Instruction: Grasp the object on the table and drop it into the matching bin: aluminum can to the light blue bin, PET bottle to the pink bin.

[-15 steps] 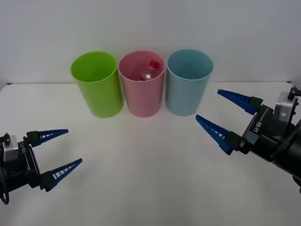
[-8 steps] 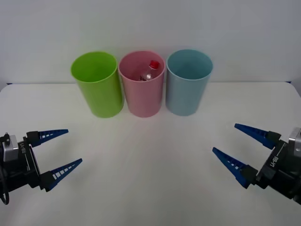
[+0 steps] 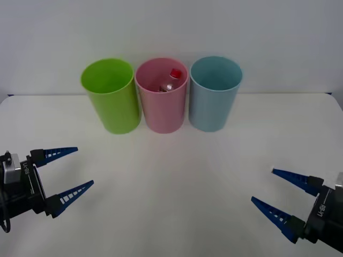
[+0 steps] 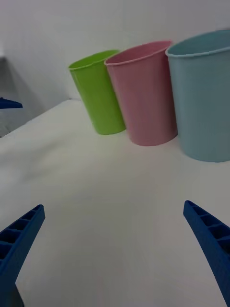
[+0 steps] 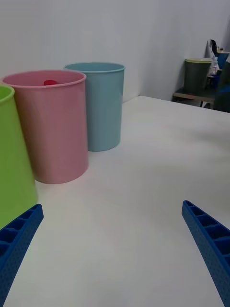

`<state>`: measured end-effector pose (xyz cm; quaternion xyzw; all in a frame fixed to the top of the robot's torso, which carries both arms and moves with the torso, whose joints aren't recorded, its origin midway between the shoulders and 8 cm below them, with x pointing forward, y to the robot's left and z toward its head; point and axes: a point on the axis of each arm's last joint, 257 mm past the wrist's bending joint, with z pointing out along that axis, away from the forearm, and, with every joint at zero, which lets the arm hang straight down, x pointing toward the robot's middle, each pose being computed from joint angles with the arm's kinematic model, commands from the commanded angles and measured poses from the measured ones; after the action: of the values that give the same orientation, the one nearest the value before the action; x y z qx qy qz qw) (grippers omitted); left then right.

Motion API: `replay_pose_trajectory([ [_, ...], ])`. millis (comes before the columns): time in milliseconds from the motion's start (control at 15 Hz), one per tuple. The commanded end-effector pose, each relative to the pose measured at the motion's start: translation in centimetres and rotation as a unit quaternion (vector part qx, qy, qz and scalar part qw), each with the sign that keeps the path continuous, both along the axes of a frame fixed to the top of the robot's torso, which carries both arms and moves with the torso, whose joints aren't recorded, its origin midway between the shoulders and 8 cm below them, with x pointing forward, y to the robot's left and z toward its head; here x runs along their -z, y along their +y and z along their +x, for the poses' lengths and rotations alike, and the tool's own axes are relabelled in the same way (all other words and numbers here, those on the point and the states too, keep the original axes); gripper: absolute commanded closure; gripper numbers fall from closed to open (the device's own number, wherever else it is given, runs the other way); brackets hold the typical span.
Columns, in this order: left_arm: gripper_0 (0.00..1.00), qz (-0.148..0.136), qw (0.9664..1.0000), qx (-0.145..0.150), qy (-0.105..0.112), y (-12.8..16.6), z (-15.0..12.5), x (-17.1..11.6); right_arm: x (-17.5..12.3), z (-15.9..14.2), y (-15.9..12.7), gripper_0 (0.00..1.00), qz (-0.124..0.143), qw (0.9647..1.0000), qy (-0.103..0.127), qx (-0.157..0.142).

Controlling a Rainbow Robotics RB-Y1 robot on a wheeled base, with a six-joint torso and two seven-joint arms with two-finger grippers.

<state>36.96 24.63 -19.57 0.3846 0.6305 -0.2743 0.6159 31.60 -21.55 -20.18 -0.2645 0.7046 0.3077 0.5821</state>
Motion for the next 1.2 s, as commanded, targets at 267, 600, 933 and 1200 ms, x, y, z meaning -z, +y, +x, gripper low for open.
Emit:
replay_pose_trajectory([
  [267,0.00,0.000,1.0000,0.000,0.000,0.00,0.00,0.00,-0.01,0.27,-1.11,0.00,-0.030,0.9990,-0.033,0.009],
  [600,0.00,0.000,1.0000,0.000,0.000,0.00,0.00,0.00,0.13,0.06,-0.90,0.00,-0.036,0.9987,-0.037,0.002],
  [933,0.00,0.000,1.0000,0.000,0.000,0.00,0.00,0.00,0.25,-0.22,-0.50,0.00,-0.040,0.9983,-0.041,-0.006],
  [1200,0.00,0.000,1.0000,0.000,0.000,0.00,0.00,0.00,0.65,-0.30,-0.41,0.00,-0.047,0.9982,-0.038,-0.009],
])
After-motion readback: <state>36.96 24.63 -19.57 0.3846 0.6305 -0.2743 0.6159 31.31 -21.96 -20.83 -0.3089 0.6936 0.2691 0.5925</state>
